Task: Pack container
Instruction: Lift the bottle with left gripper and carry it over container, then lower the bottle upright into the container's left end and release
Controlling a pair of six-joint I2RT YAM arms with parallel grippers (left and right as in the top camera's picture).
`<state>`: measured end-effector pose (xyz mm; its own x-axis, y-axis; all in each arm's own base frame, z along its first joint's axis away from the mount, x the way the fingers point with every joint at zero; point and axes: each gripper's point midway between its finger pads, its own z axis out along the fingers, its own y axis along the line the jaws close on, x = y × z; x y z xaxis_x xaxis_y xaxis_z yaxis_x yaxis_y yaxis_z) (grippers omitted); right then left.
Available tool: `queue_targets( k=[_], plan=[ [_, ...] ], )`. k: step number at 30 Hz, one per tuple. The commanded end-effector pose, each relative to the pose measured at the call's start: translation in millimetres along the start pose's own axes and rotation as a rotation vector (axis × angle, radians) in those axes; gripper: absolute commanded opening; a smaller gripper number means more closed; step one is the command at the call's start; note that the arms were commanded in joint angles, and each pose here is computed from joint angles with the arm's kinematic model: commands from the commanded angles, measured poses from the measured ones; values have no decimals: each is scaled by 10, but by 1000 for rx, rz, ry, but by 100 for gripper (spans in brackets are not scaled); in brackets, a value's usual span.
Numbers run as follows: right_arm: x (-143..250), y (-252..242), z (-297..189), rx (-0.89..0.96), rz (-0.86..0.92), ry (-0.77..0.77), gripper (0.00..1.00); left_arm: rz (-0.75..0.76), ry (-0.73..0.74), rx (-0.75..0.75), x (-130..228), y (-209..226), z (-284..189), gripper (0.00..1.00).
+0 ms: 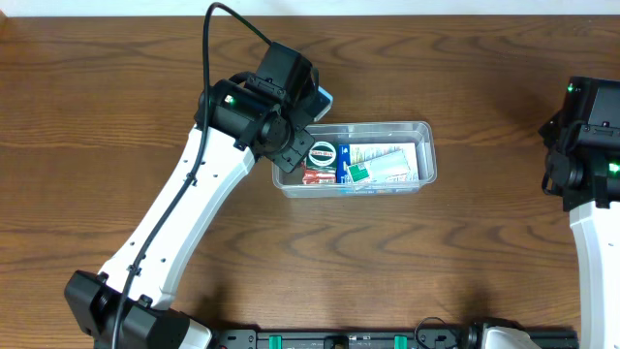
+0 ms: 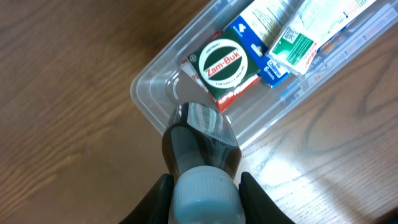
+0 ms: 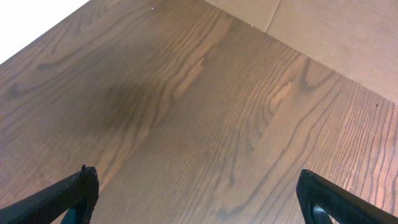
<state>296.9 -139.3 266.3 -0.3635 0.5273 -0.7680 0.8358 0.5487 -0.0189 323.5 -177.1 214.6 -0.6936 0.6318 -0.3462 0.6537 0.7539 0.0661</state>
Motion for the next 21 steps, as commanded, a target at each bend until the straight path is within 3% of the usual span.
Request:
queue_targets(
  k=[1, 21],
  plan=[
    [-20, -32, 13, 15, -10, -5, 99, 25, 12, -12, -16, 30, 111, 16],
    [-20, -32, 13, 15, -11, -5, 99, 113, 115, 15, 3, 75, 660, 16]
  ],
)
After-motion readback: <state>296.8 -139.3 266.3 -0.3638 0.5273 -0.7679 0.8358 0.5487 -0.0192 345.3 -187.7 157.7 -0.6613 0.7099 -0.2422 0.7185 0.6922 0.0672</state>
